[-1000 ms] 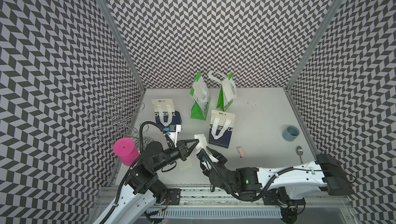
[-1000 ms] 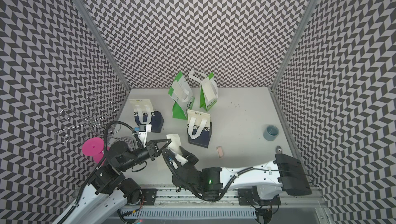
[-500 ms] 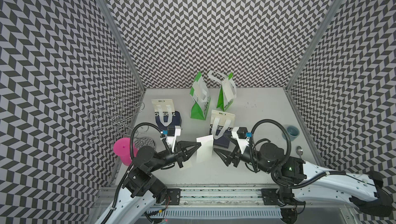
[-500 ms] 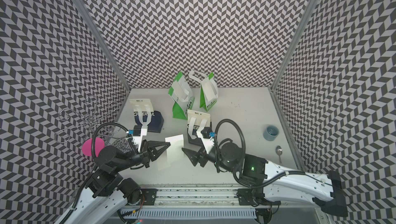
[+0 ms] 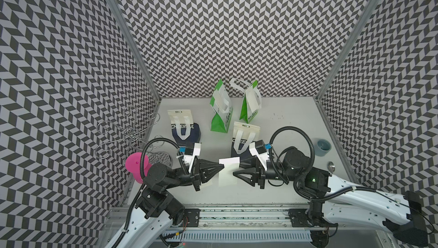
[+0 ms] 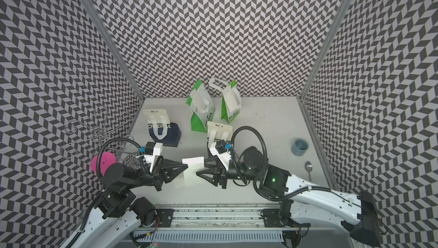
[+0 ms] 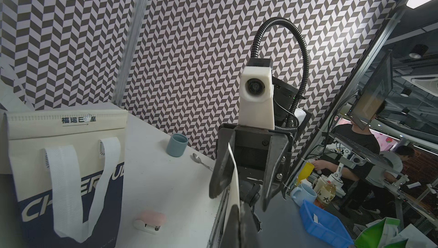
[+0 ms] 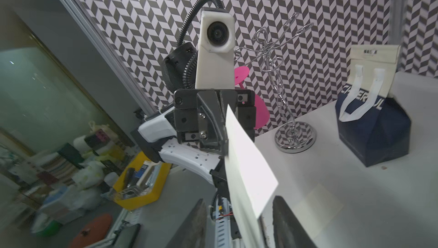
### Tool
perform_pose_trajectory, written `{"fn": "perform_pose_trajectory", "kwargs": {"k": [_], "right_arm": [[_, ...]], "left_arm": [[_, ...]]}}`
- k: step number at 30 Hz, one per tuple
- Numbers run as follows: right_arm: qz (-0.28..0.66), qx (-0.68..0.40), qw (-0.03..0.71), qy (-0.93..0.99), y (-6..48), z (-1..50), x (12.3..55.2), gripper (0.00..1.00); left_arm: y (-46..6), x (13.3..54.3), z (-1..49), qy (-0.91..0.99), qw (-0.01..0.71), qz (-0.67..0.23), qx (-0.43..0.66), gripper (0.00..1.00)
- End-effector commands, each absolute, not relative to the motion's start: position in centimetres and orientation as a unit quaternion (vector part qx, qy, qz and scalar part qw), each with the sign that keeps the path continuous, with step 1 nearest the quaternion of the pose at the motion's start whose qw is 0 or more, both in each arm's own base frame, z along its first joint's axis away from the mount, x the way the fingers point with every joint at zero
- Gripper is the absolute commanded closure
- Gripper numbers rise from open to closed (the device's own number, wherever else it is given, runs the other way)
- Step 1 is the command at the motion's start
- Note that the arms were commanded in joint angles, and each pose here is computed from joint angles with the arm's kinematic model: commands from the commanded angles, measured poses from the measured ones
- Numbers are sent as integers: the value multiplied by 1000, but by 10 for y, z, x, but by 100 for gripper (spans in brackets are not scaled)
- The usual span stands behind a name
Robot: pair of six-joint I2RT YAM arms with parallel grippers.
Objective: Staple the receipts to the bags
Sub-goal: Pick up the receipt from the center of the board, then hold the receipt from the takeout bag.
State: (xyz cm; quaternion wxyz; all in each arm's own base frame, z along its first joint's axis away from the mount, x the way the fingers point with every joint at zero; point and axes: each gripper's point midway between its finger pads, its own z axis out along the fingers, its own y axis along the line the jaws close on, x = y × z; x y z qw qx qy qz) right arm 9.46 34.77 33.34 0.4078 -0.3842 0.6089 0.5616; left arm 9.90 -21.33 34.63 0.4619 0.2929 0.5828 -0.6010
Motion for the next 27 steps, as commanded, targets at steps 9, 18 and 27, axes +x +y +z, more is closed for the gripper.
{"fn": "perform_pose_trajectory", "kwargs": {"k": [9, 18, 27], "right_arm": [[536, -326, 473, 619, 337, 364, 126, 100], [427, -231, 536, 691, 270, 367, 197, 100], [419, -244, 493, 722, 295, 327, 214, 100]], "left_arm": [[-210, 126, 345, 612, 487, -573, 244, 49], [-199, 213, 361, 655, 556, -487, 158, 20], [-226, 274, 379, 615, 537, -541, 203, 20]]}}
